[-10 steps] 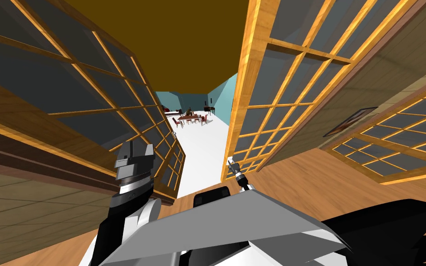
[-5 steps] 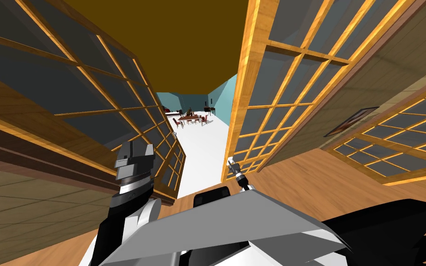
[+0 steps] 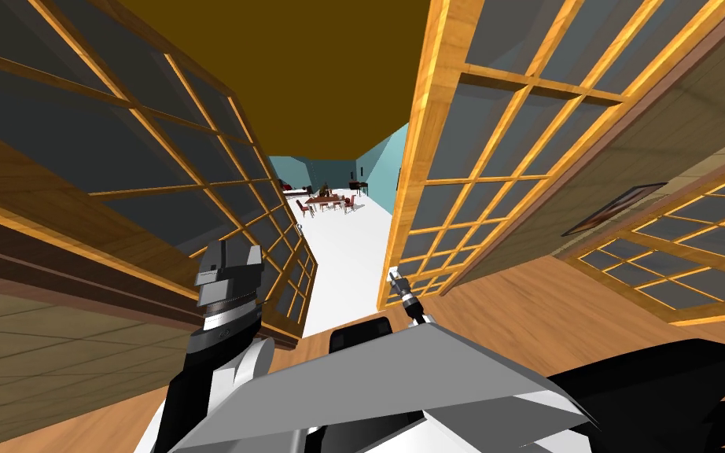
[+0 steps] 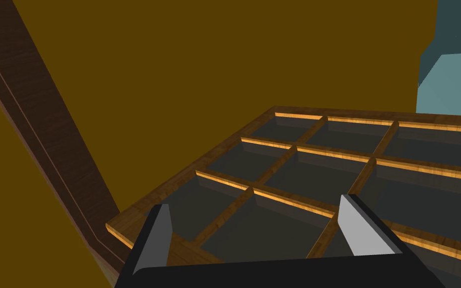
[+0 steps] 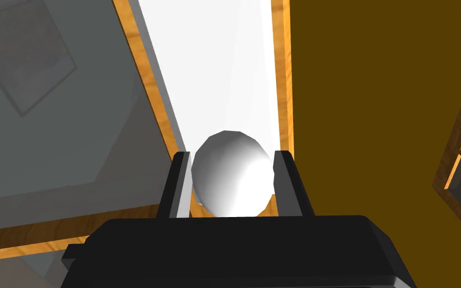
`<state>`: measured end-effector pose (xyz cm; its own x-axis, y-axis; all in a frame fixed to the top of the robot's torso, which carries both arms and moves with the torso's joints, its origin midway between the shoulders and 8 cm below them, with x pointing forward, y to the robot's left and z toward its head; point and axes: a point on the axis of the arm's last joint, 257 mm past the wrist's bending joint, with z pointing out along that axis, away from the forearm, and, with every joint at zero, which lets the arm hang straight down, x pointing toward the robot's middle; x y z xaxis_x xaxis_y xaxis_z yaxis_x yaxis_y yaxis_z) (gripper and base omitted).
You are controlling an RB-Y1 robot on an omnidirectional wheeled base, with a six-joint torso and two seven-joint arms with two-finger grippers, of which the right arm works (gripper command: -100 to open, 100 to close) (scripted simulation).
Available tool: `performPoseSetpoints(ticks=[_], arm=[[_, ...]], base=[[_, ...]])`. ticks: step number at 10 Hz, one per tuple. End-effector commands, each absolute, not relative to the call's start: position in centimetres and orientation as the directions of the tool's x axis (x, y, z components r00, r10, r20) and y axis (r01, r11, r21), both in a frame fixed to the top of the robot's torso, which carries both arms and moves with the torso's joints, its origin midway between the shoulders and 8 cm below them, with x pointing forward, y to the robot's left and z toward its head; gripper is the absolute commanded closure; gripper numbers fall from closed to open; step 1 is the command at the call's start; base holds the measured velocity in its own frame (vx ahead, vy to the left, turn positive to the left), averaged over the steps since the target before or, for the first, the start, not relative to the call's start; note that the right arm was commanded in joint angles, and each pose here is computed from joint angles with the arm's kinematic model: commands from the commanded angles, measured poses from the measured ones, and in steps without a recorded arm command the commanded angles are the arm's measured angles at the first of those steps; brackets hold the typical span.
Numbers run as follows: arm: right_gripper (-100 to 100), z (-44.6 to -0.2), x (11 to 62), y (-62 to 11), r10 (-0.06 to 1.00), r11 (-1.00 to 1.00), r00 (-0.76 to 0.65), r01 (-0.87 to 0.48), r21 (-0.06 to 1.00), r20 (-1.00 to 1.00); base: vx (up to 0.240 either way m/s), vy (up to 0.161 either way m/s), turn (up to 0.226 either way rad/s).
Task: Push the door open
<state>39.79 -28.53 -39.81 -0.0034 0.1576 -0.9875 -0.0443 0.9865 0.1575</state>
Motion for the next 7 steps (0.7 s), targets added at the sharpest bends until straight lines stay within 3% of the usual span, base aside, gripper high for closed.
performPoseSetpoints(ticks=[1, 7], arm=[[100, -38.9, 40.0, -29.8, 0.206, 0.978, 0.021, -0.030, 0.205, -0.978], [100, -37.9, 40.0, -31.8, 0.393, 0.919, 0.061, 0.000, 0.393, -0.918]], base=[[0.044, 0.004, 0.048], [0.048, 0.000, 0.038]])
